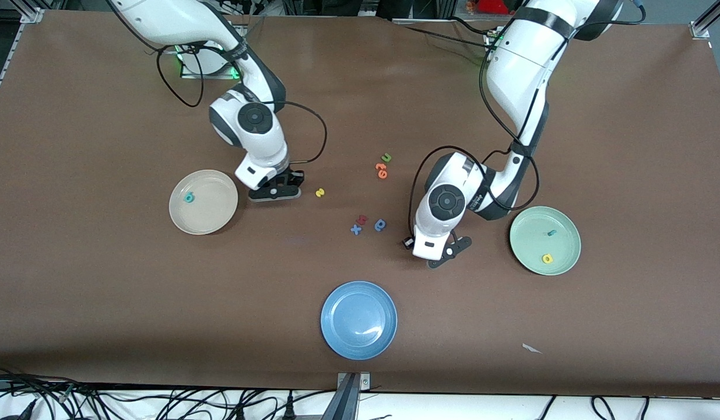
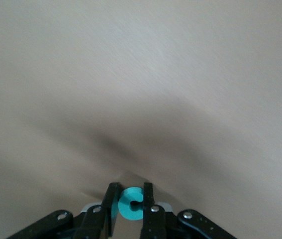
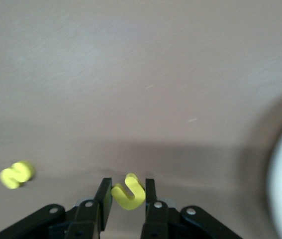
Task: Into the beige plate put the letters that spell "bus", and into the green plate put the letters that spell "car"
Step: 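Place the teal c on the green plate while the right places the u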
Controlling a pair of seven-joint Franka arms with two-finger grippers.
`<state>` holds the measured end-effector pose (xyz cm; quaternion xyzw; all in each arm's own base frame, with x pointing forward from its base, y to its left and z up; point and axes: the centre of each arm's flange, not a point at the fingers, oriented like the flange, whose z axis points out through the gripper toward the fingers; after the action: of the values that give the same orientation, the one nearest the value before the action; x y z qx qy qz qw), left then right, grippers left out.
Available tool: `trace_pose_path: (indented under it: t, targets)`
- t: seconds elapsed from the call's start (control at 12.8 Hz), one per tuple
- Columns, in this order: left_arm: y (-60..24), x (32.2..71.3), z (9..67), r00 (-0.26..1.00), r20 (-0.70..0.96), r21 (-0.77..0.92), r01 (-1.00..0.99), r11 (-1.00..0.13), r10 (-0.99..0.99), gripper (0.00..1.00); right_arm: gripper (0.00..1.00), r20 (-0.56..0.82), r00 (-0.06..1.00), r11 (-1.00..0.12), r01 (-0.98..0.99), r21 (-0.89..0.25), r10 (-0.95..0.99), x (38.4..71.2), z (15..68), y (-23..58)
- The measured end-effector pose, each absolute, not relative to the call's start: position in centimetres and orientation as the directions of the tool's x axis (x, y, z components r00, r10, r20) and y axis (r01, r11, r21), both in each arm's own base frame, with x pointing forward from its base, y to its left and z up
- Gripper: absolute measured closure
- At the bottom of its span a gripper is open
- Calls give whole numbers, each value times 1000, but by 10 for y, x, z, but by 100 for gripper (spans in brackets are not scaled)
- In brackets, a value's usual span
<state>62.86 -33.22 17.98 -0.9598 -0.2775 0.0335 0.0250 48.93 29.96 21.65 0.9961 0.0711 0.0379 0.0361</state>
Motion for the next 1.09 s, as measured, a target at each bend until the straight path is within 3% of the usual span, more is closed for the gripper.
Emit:
trace_pose_path:
  t: [0.23, 0.47, 0.78, 0.94, 1.09]
  targets:
    - [-271, 658, 204, 914, -127, -145, 366, -919, 384, 76, 69, 46, 974, -968, 212, 136, 220, 508, 243, 259]
    - [-175, 685, 234, 958, -218, -122, 164, -979, 188, 76, 69, 7, 955, -941, 291, 175, 296, 525, 263, 207]
    - [-58, 695, 244, 950, -304, -105, -103, -989, -67, 76, 69, -48, 932, -916, 362, 171, 359, 537, 277, 153]
    - [-34, 693, 238, 921, -334, -53, -233, -971, -202, 70, 69, -62, 929, -913, 371, 167, 366, 537, 274, 143]
    - [-31, 693, 238, 909, -336, -37, -273, -961, -245, 54, 69, -78, 923, -908, 385, 163, 377, 536, 270, 133]
